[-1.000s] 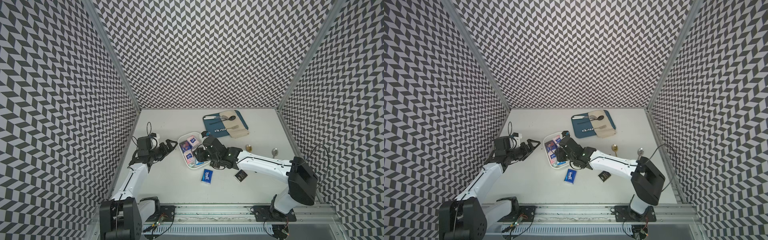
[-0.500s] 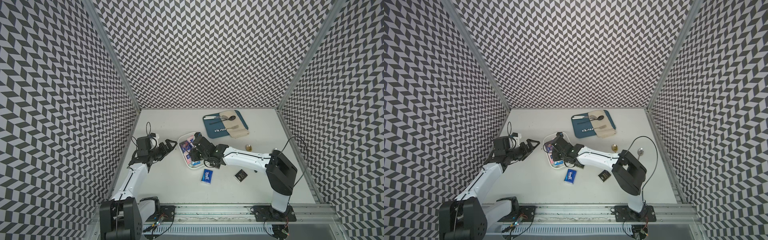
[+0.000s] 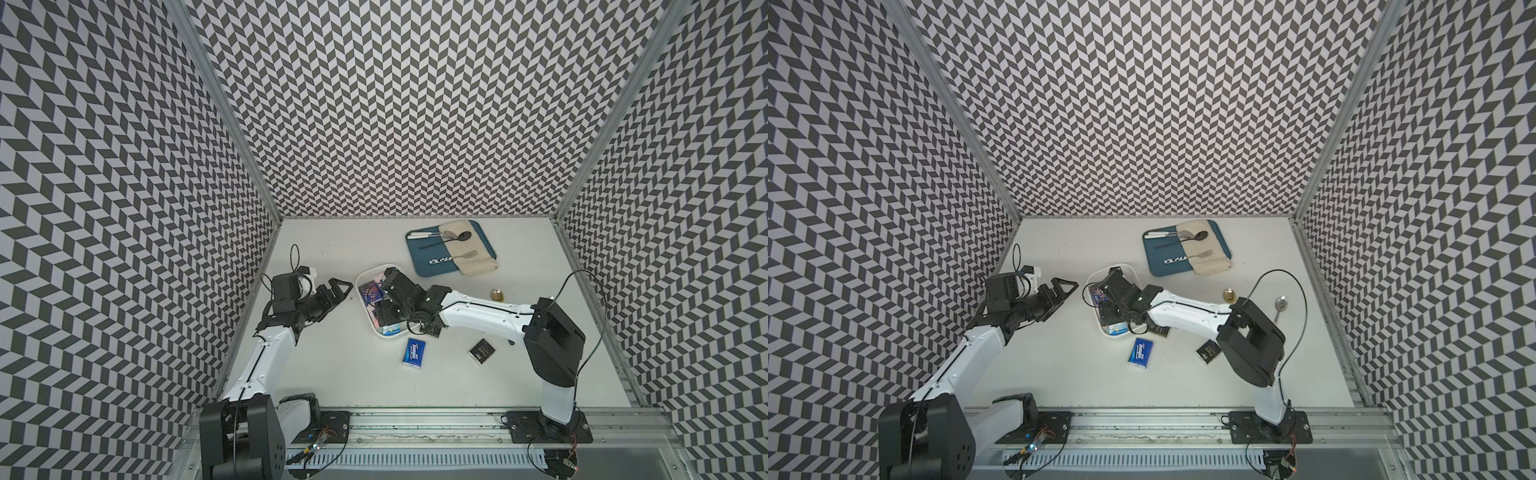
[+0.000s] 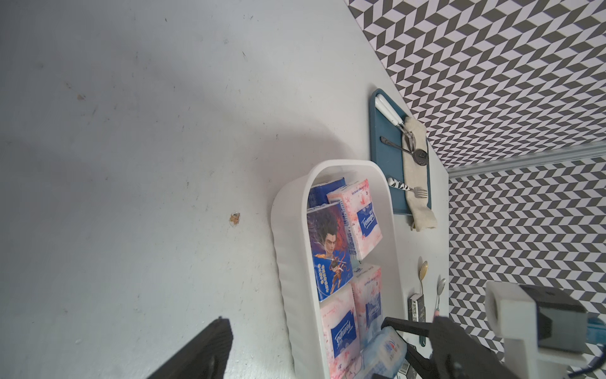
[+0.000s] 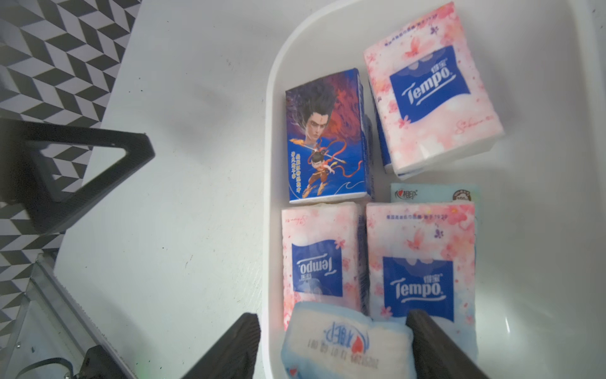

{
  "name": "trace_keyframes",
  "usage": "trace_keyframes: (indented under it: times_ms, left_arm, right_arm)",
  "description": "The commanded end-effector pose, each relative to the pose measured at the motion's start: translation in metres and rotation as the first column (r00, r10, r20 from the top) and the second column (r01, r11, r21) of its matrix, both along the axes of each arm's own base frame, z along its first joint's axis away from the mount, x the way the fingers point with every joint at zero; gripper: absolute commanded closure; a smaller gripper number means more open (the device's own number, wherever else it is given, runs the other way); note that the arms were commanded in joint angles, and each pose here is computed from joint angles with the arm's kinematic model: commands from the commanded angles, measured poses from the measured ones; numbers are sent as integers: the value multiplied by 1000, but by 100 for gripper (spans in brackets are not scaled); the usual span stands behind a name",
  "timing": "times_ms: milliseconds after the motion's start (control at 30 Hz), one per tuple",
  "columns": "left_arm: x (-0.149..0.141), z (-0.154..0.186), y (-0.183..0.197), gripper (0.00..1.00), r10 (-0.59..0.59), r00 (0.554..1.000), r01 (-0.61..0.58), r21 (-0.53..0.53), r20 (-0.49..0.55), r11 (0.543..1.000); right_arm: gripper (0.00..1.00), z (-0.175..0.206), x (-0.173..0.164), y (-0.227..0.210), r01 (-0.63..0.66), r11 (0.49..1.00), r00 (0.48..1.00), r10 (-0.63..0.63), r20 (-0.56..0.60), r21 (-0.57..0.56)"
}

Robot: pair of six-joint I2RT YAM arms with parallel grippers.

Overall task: Put the pocket tissues into the storage box
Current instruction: Place the pocket tissues in the storage box.

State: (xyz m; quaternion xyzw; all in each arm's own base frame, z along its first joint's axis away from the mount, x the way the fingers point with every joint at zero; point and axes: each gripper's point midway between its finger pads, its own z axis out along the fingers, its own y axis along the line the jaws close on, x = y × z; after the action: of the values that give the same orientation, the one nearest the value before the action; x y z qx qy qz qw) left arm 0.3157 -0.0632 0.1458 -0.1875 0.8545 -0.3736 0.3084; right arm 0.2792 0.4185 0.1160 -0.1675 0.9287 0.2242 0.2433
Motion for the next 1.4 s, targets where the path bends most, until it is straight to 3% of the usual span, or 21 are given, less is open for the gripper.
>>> trace_keyframes:
  times_ms: [0, 133, 433, 900, 1233, 1367]
  left_arm:
    - [3, 7, 0, 0, -9, 1000, 9, 1, 28, 1000]
    - [3, 8, 0, 0, -11, 999, 11, 0, 30, 1000]
    - [2, 9, 0, 0, -11, 1000, 11, 0, 26, 1000]
    - [0, 12, 1, 0, -10, 1000, 10, 5, 28, 1000]
    - [-2, 9, -2, 0, -19, 1000, 19, -9, 19, 1000]
    - [-5, 7, -5, 0, -36, 999, 36, -22, 8, 999]
  right_arm:
    - [25, 56, -6, 1, -80, 994, 993, 72, 93, 77]
    - [26, 61, -22, -8, -169, 984, 982, 163, 95, 58]
    - [27, 29, -31, -35, -193, 980, 981, 193, 1, 41]
    - [24, -20, -56, 1, -343, 921, 897, 380, -224, 187]
    - [21, 7, -44, -32, -291, 955, 948, 295, -121, 51]
    - [20, 14, -59, -53, -308, 951, 942, 307, -138, 17]
